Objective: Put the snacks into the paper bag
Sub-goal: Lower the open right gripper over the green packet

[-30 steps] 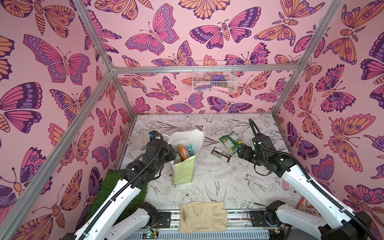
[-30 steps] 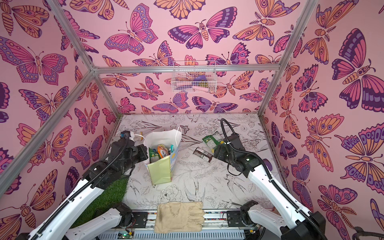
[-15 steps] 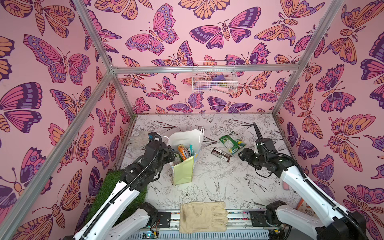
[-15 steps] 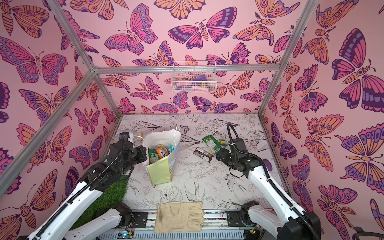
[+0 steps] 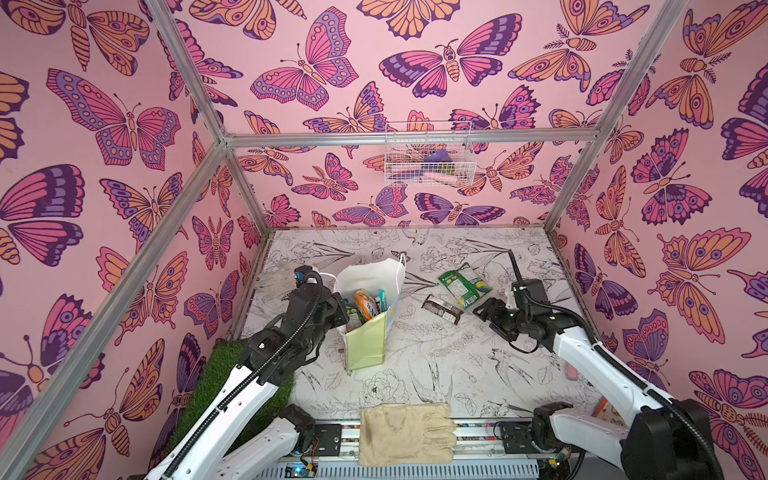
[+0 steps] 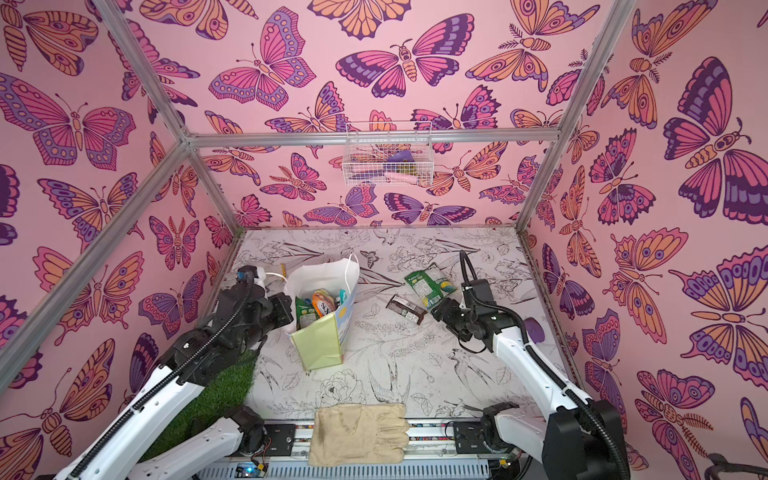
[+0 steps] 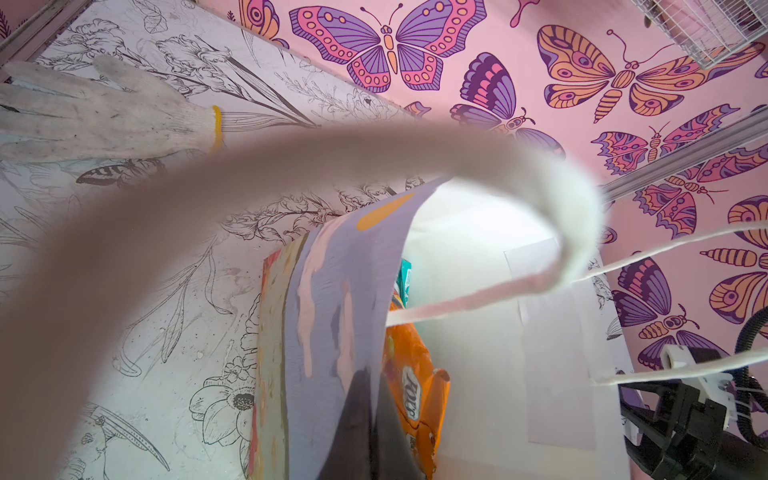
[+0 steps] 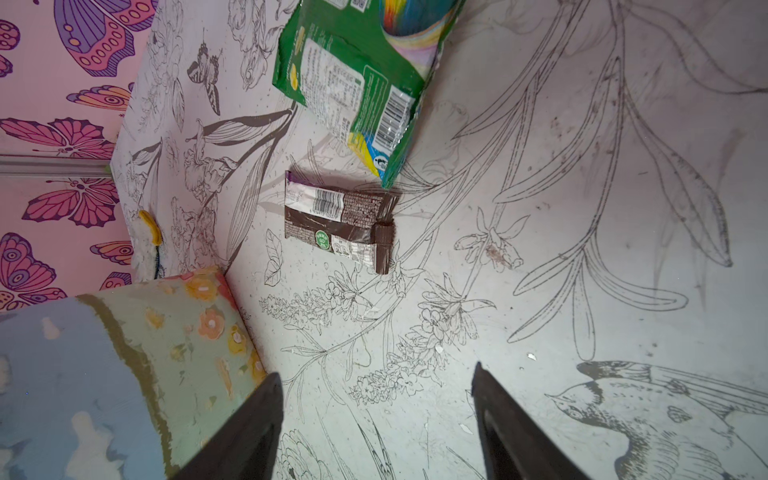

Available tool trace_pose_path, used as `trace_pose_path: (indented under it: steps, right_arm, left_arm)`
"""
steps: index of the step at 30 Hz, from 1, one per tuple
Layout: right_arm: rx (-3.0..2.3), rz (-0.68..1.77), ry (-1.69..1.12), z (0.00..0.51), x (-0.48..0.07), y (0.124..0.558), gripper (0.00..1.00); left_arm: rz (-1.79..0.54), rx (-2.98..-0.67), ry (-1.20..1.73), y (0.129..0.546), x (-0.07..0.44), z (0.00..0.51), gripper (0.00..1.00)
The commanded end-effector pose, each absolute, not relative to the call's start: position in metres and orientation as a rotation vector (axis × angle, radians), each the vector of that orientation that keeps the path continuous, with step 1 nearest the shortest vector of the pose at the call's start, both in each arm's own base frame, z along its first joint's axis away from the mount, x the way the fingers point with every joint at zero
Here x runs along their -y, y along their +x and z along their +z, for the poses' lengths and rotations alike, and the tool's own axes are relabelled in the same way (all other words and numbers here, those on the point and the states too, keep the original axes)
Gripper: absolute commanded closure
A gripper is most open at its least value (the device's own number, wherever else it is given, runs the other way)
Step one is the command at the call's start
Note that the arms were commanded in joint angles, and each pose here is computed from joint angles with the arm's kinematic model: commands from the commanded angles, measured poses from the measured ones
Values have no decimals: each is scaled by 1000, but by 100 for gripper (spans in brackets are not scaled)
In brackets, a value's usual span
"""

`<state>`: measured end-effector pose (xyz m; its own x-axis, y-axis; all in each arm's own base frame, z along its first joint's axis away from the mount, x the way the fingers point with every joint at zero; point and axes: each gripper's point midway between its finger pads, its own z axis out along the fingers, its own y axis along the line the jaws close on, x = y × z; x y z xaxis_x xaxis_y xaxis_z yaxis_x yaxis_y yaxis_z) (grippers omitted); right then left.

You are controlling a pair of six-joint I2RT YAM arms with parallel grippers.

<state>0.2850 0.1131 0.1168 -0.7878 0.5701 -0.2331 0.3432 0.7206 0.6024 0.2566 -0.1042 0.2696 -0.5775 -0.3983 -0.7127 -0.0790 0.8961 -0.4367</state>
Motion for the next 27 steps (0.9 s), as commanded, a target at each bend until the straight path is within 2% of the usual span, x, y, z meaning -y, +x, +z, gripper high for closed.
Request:
trace_pose_path:
  steps: [1,27]
  right_arm:
    - [-2489,779,747,112,-108,291,27]
    - [-2416,792,827,84,-100,302,32]
  left_arm:
    - [-460,-2129,-341,257,102,273,100]
    - [-461,-2138,-353,254,100,267,100]
